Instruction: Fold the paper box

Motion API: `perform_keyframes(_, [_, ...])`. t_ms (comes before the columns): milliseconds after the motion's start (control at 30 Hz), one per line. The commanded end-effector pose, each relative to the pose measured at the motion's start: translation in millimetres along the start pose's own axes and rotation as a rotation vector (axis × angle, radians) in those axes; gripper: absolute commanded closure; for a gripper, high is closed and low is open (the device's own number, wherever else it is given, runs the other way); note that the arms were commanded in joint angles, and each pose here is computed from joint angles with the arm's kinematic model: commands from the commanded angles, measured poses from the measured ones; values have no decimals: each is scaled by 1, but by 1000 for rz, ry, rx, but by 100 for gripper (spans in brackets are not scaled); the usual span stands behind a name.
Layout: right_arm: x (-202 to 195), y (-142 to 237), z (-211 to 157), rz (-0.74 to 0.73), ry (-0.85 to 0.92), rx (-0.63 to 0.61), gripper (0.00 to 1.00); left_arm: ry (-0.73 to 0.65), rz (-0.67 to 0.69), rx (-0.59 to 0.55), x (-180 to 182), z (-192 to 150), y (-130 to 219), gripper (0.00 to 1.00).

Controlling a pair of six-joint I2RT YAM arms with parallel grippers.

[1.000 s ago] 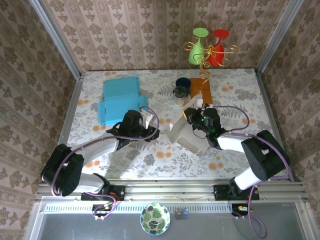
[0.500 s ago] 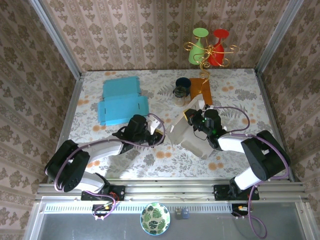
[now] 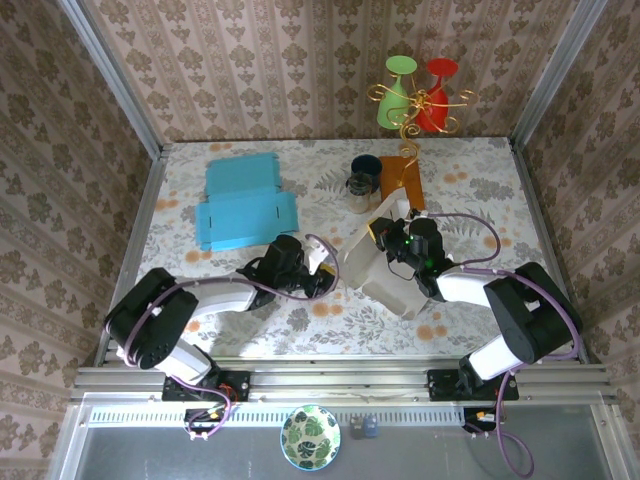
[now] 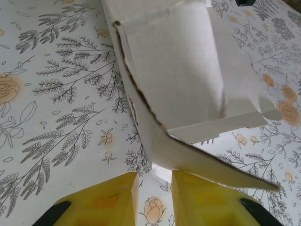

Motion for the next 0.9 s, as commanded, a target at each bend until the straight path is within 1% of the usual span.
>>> perform_keyframes(0, [3, 3, 2, 1, -18, -12, 100, -44, 10, -77, -2, 23, -4, 75])
perform_keyframes(167, [3, 3, 2, 2, -24, -9, 100, -52, 13, -90, -4, 30, -8, 74])
perform_keyframes(367, [5, 0, 3, 14, -37, -13, 100, -51, 23, -79, -4, 32, -12, 76])
perform_keyframes(467, [6, -1, 3, 20, -46, -16, 100, -47, 54, -80, -2, 35, -12, 76])
perform_keyframes(867, [1, -1, 1, 15, -72, -43, 100, -23, 160, -79, 2, 36, -16, 72])
Point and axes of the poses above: each hand's point on the last joint's axis, 136 mm out from that joint toward the fingers, its own y axis back along the fingers, its own x axis along the line the jaws close on, z = x × y, the point moved 7 cm from there along y, back along the fingers, and after that the axes turned 2 degrees about -y, right-handed, at the moved point
